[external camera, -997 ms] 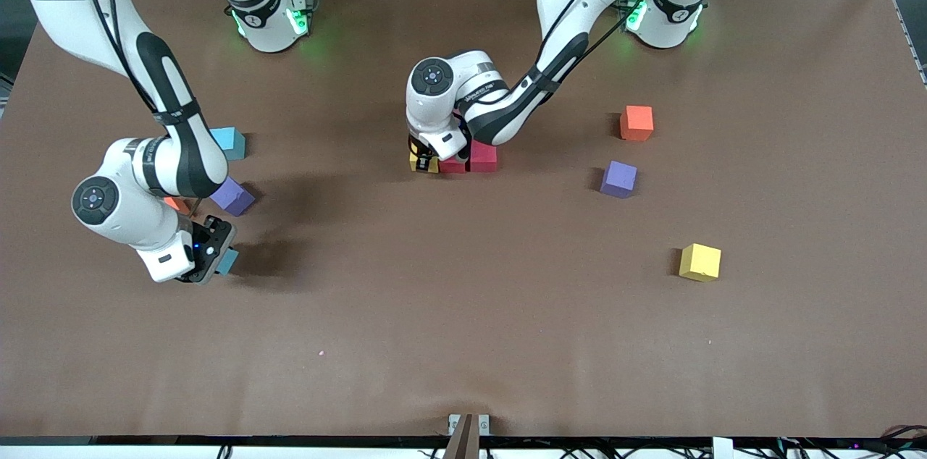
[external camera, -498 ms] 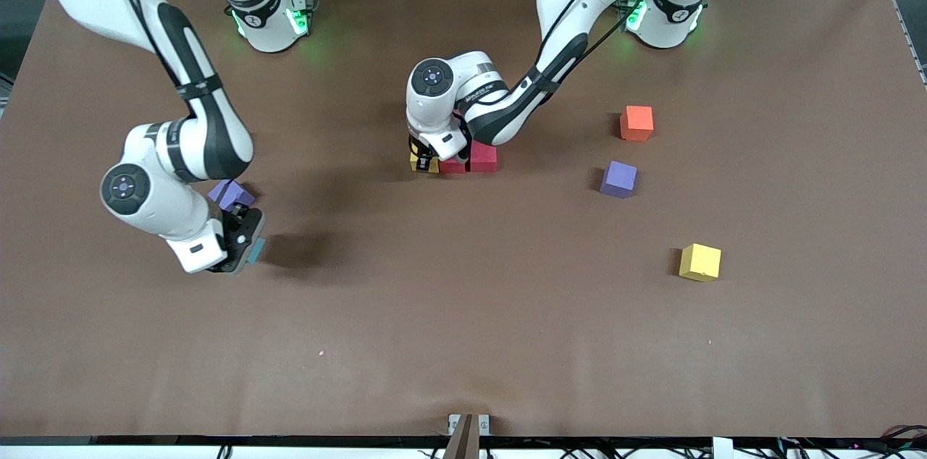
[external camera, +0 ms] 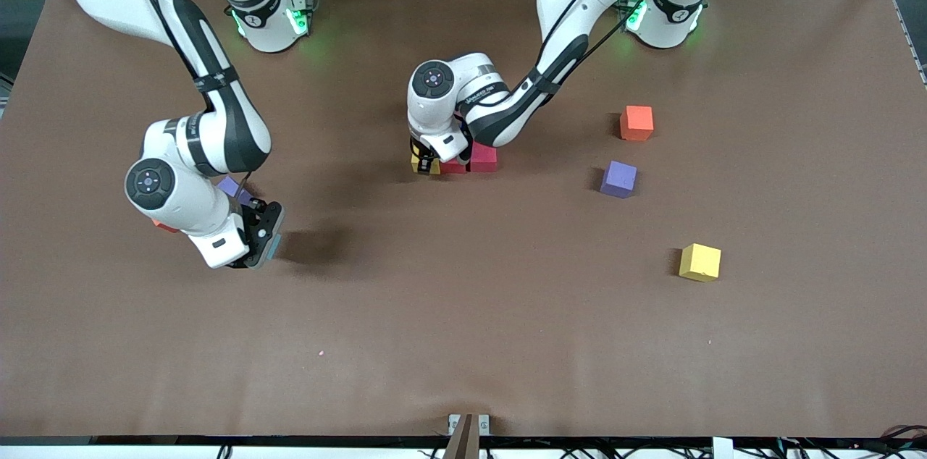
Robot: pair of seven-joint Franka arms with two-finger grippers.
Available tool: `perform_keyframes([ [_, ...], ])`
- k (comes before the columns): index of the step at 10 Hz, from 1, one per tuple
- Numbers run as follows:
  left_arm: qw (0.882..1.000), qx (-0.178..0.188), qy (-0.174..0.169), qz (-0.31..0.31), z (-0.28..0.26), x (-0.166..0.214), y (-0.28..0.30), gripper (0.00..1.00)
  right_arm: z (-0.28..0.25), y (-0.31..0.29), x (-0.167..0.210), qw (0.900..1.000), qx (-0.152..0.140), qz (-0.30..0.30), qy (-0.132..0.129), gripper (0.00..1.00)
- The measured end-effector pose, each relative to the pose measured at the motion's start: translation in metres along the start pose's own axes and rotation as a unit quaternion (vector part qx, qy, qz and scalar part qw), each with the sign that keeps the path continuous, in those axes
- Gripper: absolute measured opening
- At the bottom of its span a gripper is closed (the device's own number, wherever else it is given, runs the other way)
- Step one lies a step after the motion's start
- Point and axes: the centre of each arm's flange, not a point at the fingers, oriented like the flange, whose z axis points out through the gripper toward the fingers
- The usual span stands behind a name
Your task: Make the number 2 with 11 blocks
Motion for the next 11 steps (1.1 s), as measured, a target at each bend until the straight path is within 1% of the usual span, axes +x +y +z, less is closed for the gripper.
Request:
perform_keyframes([
  [1, 1.0, 0.0, 0.0, 0.0, 0.0, 0.0, 0.0, 0.93, 0.0, -0.001, 0.002, 1.0, 0.001, -0.001, 0.0, 0.55],
  [2, 1.0, 0.0, -0.001, 0.001, 0.0, -0.001, 0.0, 1.0, 0.001, -0.002, 0.002, 1.0, 0.002, -0.001, 0.0, 0.55],
  [6, 1.0, -0.008, -0.006, 0.004, -0.013, -0.009, 0.0, 1.0, 0.002, -0.002, 0.001, 1.0, 0.003, 0.001, 0.001, 0.55],
  [8, 1.0, -0.013, -0.002, 0.007, -0.032, -0.012, 0.002, 1.0, 0.003, -0.003, 0.001, 1.0, 0.008, 0.009, 0.008, 0.55],
  [9, 0.999, -0.023, 0.012, 0.02, -0.049, -0.013, 0.004, 1.0, 0.003, -0.003, 0.002, 1.0, 0.011, 0.015, 0.014, 0.55],
  [10, 0.998, -0.039, 0.032, 0.041, -0.069, -0.011, 0.006, 1.0, 0.003, -0.004, 0.003, 0.999, 0.014, 0.024, 0.019, 0.55],
  [11, 0.995, -0.047, 0.052, 0.072, -0.088, -0.008, 0.008, 1.0, 0.003, -0.006, 0.008, 0.999, 0.016, 0.038, 0.021, 0.55],
])
